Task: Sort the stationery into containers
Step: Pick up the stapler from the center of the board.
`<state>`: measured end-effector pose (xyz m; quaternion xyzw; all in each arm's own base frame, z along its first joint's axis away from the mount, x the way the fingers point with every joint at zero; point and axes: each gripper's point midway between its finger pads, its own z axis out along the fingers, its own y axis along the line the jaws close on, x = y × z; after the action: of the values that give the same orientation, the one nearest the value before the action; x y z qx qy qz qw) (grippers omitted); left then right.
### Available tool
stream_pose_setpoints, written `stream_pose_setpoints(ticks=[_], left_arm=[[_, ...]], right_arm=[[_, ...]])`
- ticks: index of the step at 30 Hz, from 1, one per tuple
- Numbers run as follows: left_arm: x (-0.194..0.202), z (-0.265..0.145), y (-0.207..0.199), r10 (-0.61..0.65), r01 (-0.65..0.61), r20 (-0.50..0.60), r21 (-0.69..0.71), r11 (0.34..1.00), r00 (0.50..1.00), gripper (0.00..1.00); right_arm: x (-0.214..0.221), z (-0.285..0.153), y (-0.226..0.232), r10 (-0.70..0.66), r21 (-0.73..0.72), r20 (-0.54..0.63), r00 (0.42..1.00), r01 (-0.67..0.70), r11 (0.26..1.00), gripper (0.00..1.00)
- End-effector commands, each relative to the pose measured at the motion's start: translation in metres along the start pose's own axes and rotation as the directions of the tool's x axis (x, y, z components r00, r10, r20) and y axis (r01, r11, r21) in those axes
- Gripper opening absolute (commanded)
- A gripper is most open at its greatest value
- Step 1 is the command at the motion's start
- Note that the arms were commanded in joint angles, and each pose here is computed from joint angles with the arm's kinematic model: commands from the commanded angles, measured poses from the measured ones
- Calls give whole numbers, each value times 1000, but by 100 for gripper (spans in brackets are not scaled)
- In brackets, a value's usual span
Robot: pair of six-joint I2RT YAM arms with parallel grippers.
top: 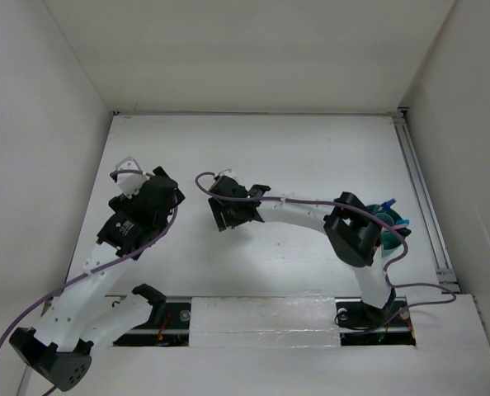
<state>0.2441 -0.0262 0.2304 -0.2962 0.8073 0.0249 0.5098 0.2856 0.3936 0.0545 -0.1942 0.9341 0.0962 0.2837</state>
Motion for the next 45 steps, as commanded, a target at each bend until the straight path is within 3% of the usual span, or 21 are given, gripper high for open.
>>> stream_pose_setpoints(ticks=[1,9,19,29,37,45], left_arm=[[-8,-1,-7,5,-5,8,13,1000,1000,100],[-4,0,-10,19,-19,-3,32,999,1000,100],[-5,-2,-16,21,-20,-9,65,998,1000,100],[-5,-2,-18,24,-23,-10,76,997,1000,100],[-2,-1,-16,30,-29,-15,72,997,999,100],[-2,-1,-16,30,-29,-15,72,997,999,100]], right_arm=[[-33,0,20,-11,-60,82,997,16,998,73],[-29,24,7,-48,61,37,998,46,997,73],[-32,23,-3,-67,120,41,997,62,991,72],[-34,22,0,-125,112,8,992,123,986,66],[-32,22,3,-124,93,0,992,124,988,55],[-30,26,6,-146,81,-25,989,148,986,52]])
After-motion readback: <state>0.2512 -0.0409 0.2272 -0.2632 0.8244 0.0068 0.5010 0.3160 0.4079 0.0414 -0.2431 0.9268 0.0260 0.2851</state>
